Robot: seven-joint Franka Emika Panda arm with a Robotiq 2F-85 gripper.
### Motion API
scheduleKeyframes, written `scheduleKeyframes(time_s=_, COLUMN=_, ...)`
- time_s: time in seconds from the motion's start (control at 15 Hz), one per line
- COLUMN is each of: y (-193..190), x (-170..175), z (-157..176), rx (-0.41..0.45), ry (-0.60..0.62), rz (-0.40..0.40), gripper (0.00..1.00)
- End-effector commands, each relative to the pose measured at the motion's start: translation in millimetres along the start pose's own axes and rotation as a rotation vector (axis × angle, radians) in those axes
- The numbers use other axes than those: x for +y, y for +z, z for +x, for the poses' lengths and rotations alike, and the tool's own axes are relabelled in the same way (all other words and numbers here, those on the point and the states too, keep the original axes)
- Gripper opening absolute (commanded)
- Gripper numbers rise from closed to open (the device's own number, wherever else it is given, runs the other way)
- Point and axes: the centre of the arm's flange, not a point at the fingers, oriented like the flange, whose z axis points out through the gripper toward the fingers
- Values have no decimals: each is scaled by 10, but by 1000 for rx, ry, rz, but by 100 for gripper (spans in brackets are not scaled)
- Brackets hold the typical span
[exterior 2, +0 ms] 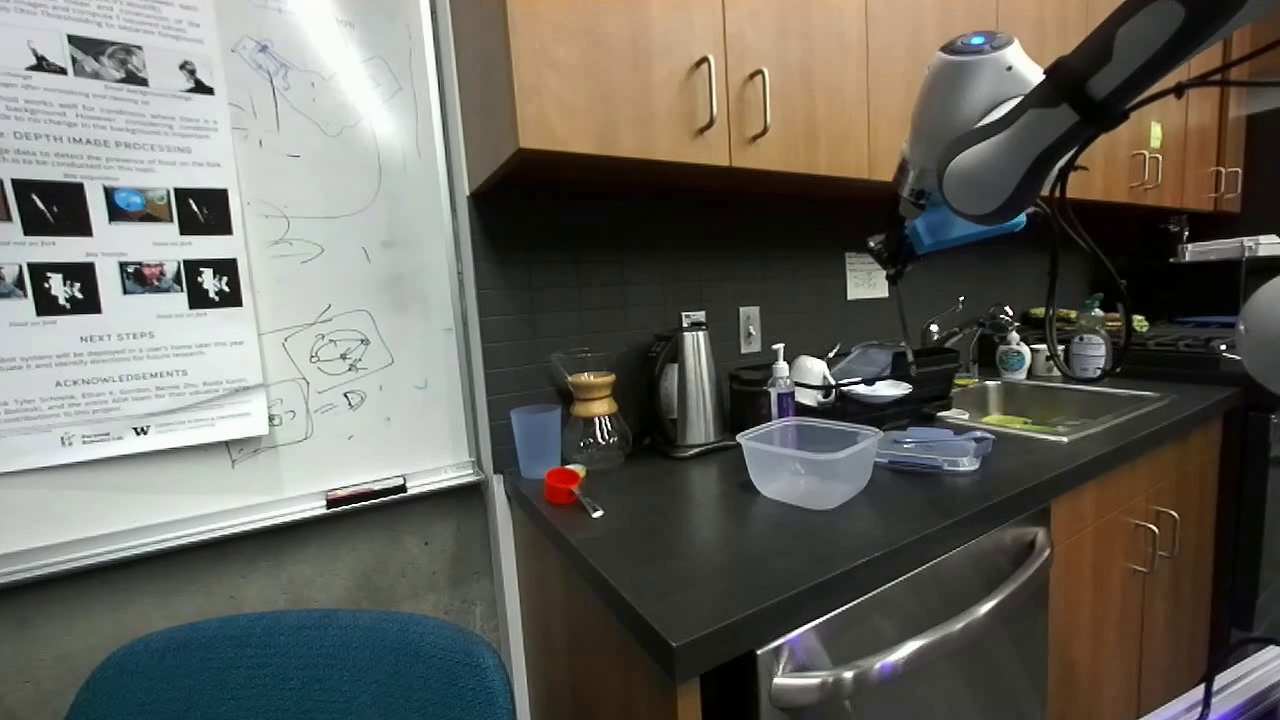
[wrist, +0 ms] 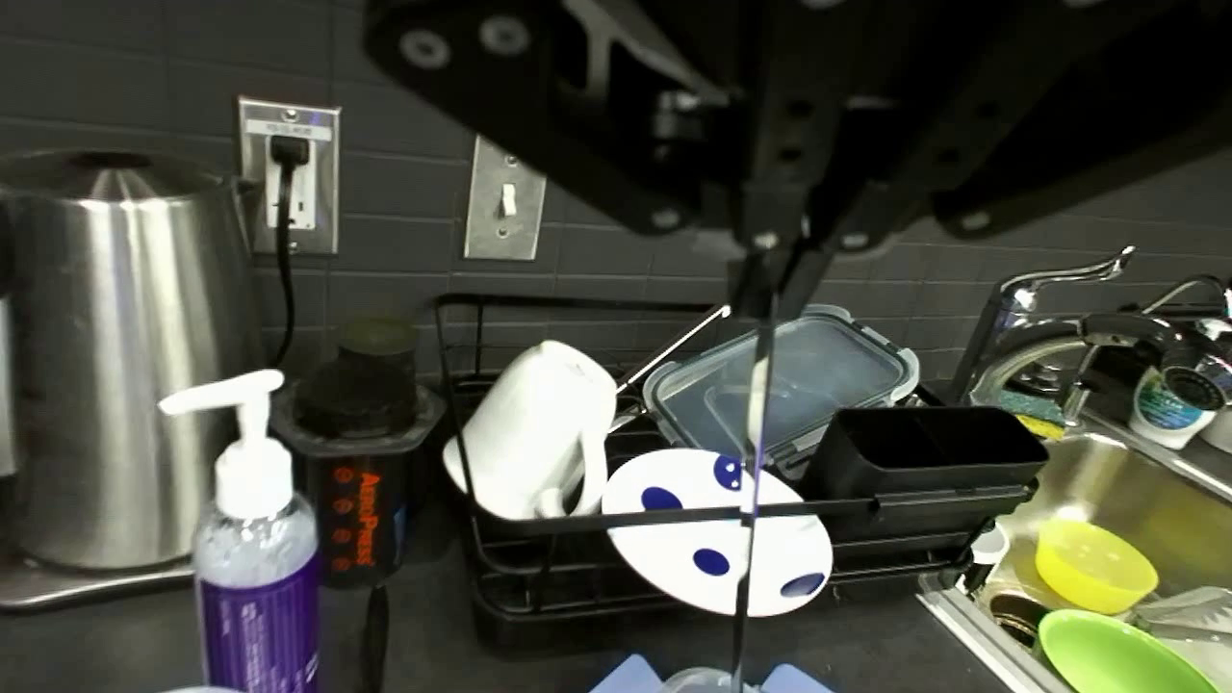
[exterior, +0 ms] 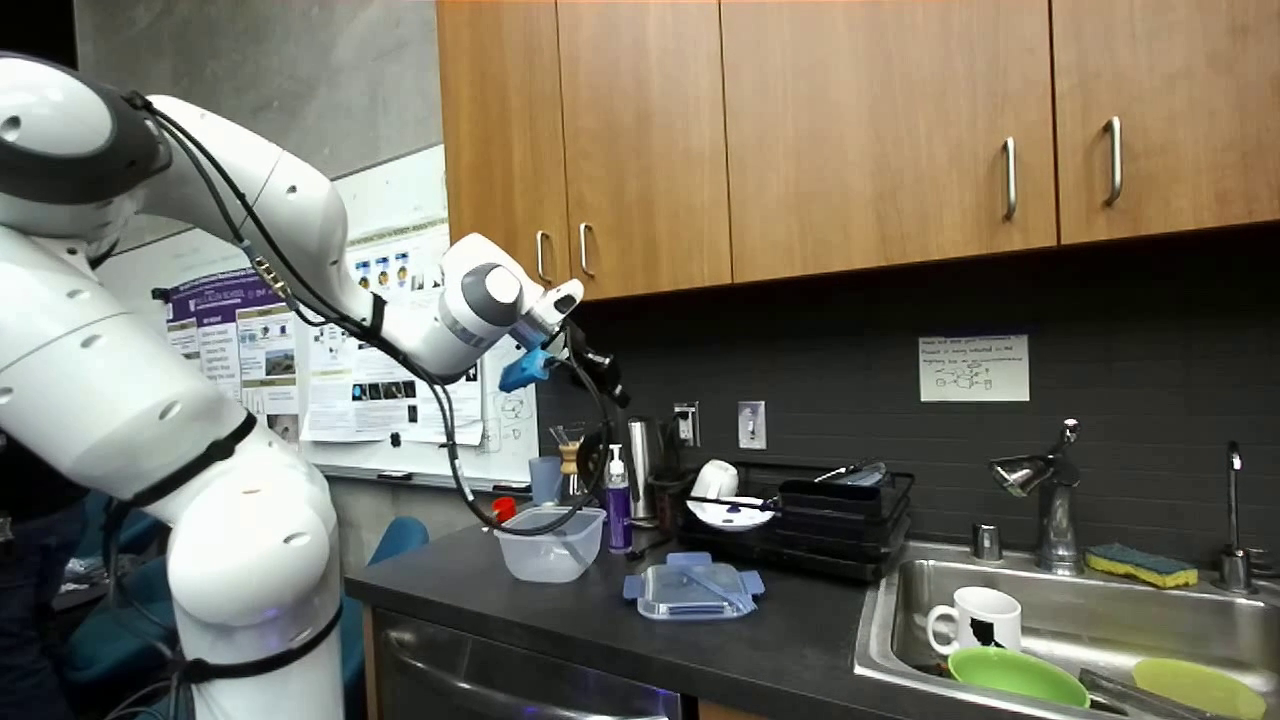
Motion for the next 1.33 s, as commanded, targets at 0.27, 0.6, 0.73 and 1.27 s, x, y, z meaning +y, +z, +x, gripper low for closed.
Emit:
scheduleKeyframes(time_s=0.27, y=-159, x=-661, z=-403, rx=4, ry=-164, rz=-12, gripper=1)
scheduleKeyframes(time_s=0.6, y=-359, x=-972, z=-458, rx=41, ry=-225, rz=22, gripper=1)
scheduleKeyframes(time_s=0.73, y=-429, x=-1057, z=-462, rx=59, ry=-244, rz=30, gripper=1)
scheduleKeyframes(time_s=1.27, y=-513, x=-1358, z=-546, rx=62, ry=-304, rz=44, gripper=1)
